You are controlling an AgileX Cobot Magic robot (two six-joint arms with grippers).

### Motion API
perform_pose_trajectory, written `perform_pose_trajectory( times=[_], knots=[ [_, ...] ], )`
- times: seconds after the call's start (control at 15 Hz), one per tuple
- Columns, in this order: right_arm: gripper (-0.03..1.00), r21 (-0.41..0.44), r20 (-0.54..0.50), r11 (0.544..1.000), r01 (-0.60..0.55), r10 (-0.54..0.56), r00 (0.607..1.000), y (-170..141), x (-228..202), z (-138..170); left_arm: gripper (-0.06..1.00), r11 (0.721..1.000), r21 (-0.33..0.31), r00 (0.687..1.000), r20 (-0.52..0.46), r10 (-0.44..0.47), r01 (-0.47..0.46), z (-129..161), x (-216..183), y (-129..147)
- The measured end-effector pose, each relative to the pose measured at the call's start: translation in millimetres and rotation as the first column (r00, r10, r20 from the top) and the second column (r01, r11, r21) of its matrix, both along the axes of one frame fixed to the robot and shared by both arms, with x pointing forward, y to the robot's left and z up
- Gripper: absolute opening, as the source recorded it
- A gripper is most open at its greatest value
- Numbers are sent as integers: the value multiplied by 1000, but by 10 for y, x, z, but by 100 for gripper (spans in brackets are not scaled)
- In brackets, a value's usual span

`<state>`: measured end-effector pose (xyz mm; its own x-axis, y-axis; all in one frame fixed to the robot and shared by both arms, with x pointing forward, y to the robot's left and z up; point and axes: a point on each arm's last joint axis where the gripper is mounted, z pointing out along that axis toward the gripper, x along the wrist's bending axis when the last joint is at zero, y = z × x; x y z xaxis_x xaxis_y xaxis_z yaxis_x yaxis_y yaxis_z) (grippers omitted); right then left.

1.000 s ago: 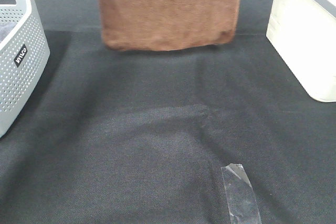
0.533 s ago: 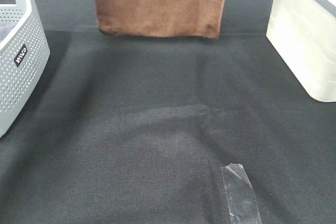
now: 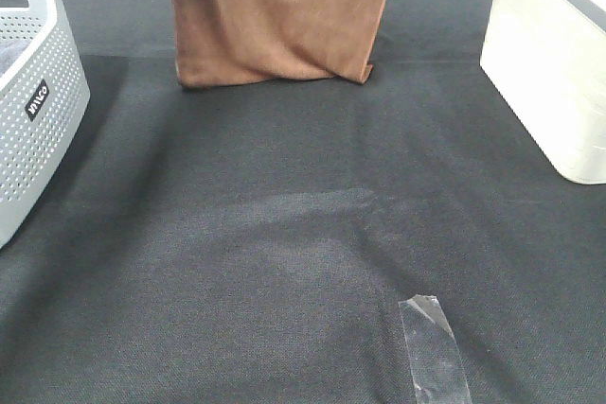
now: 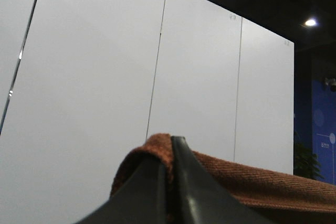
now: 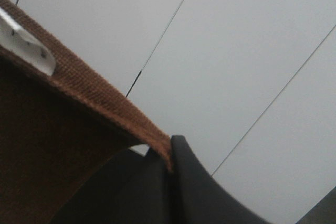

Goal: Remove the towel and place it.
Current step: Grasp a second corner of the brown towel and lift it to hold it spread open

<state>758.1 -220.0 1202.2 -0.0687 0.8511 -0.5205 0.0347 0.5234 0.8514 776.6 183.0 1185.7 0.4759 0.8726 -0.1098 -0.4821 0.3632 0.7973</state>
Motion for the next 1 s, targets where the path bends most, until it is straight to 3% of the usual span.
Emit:
perform_pose_trajectory(
  times=[0.2, 0.4, 0.47, 0.53, 0.8, 0.87, 0.93, 1.0],
  knots=[
    [0, -20, -255, 999, -42, 35, 966, -51, -115, -118, 0, 990, 127, 995, -92, -48, 60, -109, 41, -19],
    [0, -67, -388, 993, -100, 66, 919, -107, -242, -127, 0, 971, 135, 957, -241, -159, 195, -223, 59, -17],
    [0, -107, -449, 987, -122, 62, 891, -134, -330, -107, 0, 939, 195, 914, -352, -203, 283, -320, 39, -71],
    [0, -119, -489, 983, -136, 61, 870, -157, -383, -101, 0, 917, 204, 876, -421, -234, 343, -371, 17, -96],
    [0, -144, -679, 959, -244, 83, 729, -165, -618, -199, 0, 826, 133, 739, -539, -403, 547, -318, -157, -29],
    [0, -138, -707, 956, -257, 86, 702, -168, -682, -225, 0, 782, 119, 688, -568, -452, 612, -304, -222, 37],
    [0, -137, -723, 955, -261, 84, 685, -171, -707, -256, 0, 756, 106, 654, -587, -477, 646, -315, -253, 73],
    [0, -136, -754, 952, -275, 80, 652, -190, -848, -262, 0, 707, 77, 588, -623, -516, 703, -339, -306, 146]
  ],
)
